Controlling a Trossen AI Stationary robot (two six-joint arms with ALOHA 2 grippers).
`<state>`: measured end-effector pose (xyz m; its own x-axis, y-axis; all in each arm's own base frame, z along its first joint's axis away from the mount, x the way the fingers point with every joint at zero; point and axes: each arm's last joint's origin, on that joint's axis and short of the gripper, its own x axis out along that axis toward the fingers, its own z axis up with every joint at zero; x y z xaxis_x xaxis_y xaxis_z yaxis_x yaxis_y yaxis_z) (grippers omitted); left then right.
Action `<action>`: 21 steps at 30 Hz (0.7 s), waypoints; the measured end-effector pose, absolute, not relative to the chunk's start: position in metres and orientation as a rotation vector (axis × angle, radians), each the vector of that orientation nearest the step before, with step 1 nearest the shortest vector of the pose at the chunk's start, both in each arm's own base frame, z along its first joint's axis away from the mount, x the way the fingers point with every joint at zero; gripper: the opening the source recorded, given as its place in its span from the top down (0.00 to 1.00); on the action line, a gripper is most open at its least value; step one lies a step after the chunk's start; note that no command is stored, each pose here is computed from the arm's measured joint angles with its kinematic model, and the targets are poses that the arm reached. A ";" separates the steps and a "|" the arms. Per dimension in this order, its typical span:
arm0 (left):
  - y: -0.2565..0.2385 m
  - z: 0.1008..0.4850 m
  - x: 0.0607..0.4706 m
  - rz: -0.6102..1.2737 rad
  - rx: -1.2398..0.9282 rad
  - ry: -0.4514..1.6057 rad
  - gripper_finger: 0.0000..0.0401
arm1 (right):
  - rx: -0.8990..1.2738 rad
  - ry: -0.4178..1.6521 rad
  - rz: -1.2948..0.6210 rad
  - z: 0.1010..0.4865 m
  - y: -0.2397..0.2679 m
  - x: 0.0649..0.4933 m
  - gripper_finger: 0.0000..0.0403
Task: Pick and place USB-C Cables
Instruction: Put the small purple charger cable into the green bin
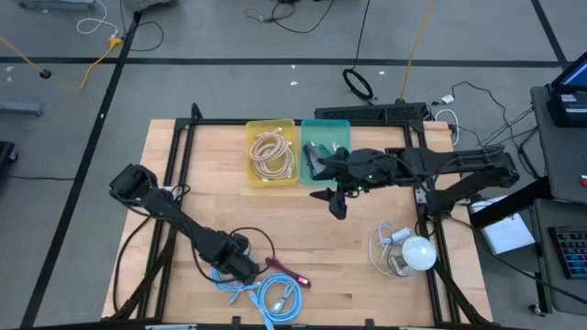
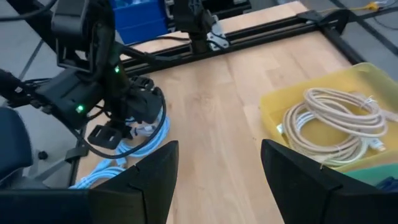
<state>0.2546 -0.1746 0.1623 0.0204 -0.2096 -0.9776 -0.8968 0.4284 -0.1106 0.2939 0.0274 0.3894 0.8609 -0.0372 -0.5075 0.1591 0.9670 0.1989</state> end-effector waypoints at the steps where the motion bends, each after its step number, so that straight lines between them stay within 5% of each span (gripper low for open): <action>1: -0.174 0.160 0.253 0.719 -1.037 1.503 0.56 | 0.237 0.522 -0.103 0.390 0.028 0.293 0.44; 5: -0.175 0.160 0.253 0.691 -1.035 1.518 0.92 | 0.240 0.504 -0.101 0.395 0.027 0.288 0.44; 13: -0.163 0.198 0.256 0.661 -1.105 1.277 0.98 | 0.336 0.471 -0.047 0.400 0.029 0.286 0.44; 21: -0.123 0.305 0.215 0.648 -1.166 0.339 0.98 | 0.574 0.228 0.134 0.390 0.033 0.294 0.44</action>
